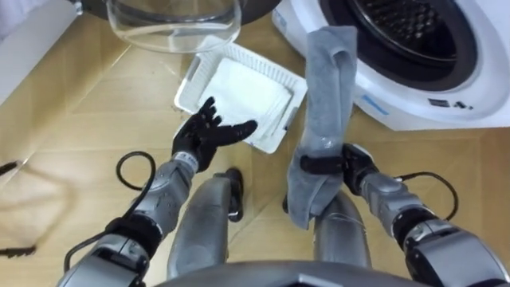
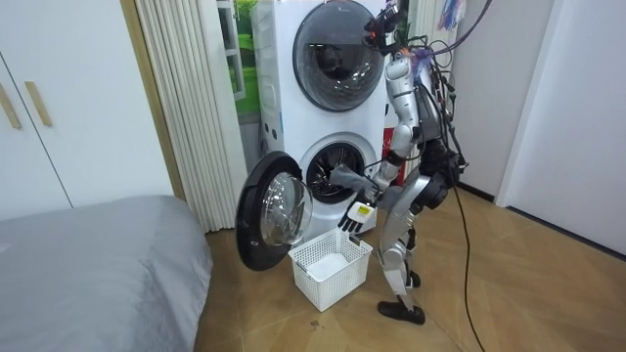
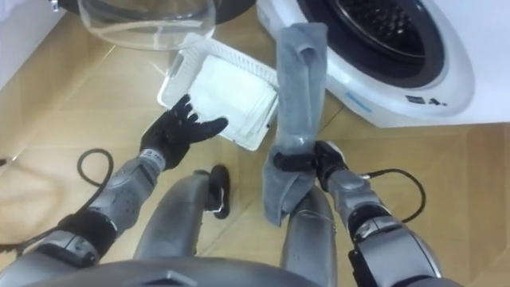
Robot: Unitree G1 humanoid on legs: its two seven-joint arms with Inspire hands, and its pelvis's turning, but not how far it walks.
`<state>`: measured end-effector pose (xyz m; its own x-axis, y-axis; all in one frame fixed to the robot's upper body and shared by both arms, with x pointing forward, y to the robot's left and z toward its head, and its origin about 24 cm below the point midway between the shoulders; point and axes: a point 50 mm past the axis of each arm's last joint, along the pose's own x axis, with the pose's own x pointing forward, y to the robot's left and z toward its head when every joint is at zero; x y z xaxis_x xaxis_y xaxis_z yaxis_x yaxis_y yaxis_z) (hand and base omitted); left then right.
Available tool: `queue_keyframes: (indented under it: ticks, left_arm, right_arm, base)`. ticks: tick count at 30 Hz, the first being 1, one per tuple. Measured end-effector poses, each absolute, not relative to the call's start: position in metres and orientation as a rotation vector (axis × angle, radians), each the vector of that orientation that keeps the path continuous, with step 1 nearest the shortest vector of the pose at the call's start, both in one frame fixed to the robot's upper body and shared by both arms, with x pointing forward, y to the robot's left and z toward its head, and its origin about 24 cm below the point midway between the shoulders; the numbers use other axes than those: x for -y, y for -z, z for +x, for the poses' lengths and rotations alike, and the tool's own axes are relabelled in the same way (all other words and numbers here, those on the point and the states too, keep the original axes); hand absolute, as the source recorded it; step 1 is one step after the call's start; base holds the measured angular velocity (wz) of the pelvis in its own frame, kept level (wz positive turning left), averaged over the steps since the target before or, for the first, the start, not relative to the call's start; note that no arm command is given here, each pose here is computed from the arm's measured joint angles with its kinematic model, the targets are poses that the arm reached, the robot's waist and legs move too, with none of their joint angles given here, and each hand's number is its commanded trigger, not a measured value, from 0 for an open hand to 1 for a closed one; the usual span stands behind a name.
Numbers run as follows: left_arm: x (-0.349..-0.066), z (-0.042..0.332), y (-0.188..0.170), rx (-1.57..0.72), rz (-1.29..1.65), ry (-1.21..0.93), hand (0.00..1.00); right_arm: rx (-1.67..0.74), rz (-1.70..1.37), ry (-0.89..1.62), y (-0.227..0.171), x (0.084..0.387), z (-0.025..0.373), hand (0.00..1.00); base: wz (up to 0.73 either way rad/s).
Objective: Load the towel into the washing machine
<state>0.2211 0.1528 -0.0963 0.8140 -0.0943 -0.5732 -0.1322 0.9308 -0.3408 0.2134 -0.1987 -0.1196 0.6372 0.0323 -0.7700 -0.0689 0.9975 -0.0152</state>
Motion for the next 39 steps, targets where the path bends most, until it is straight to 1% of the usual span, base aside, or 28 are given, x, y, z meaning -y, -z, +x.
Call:
queue_keyframes:
  ticks: [3, 9, 13, 16, 19, 23, 27, 30, 32, 39]
  left_arm:
    - [-0.155, 0.217, 0.101, -0.645, -0.382, -0.063, 0.0]
    - [-0.149, 0.218, 0.1, -0.653, -0.393, -0.074, 0.0]
    - [-0.149, 0.218, 0.101, -0.665, -0.389, -0.082, 0.0]
    - [-0.152, 0.218, 0.1, -0.665, -0.383, -0.091, 0.0]
    - [-0.159, 0.219, 0.095, -0.635, -0.366, -0.103, 0.0]
    - [-0.173, 0.219, 0.091, -0.617, -0.33, -0.123, 0.0]
    - [-0.184, 0.214, 0.092, -0.63, -0.304, -0.147, 0.0]
    - [-0.185, 0.212, 0.089, -0.614, -0.305, -0.145, 0.0]
    - [-0.19, 0.209, 0.088, -0.61, -0.294, -0.152, 0.0]
    - [-0.208, 0.196, 0.082, -0.577, -0.273, -0.202, 0.0]
  right_arm:
    - [-0.882, 0.009, -0.005, 0.118, 0.206, 0.215, 1.0]
    - [-0.882, 0.094, 0.079, 0.113, 0.22, 0.22, 1.0]
    - [-0.874, 0.186, 0.156, 0.111, 0.229, 0.221, 1.0]
    - [-0.852, 0.257, 0.222, 0.106, 0.243, 0.223, 1.0]
    - [-0.804, 0.32, 0.285, 0.094, 0.259, 0.234, 1.0]
    - [-0.706, 0.379, 0.356, 0.067, 0.286, 0.255, 1.0]
    - [-0.669, 0.395, 0.36, 0.049, 0.296, 0.271, 1.0]
    - [-0.63, 0.444, 0.38, 0.032, 0.305, 0.282, 1.0]
    - [-0.596, 0.492, 0.38, 0.026, 0.304, 0.289, 1.0]
    - [-0.574, 0.637, 0.339, 0.007, 0.287, 0.31, 1.0]
  base:
    - [0.0]
    - [0.0]
    - [0.03]
    - [0.1]
    - [0.04]
    - [0.0]
    - [0.01]
    - [0.11]
    - [0.09]
    - [0.06]
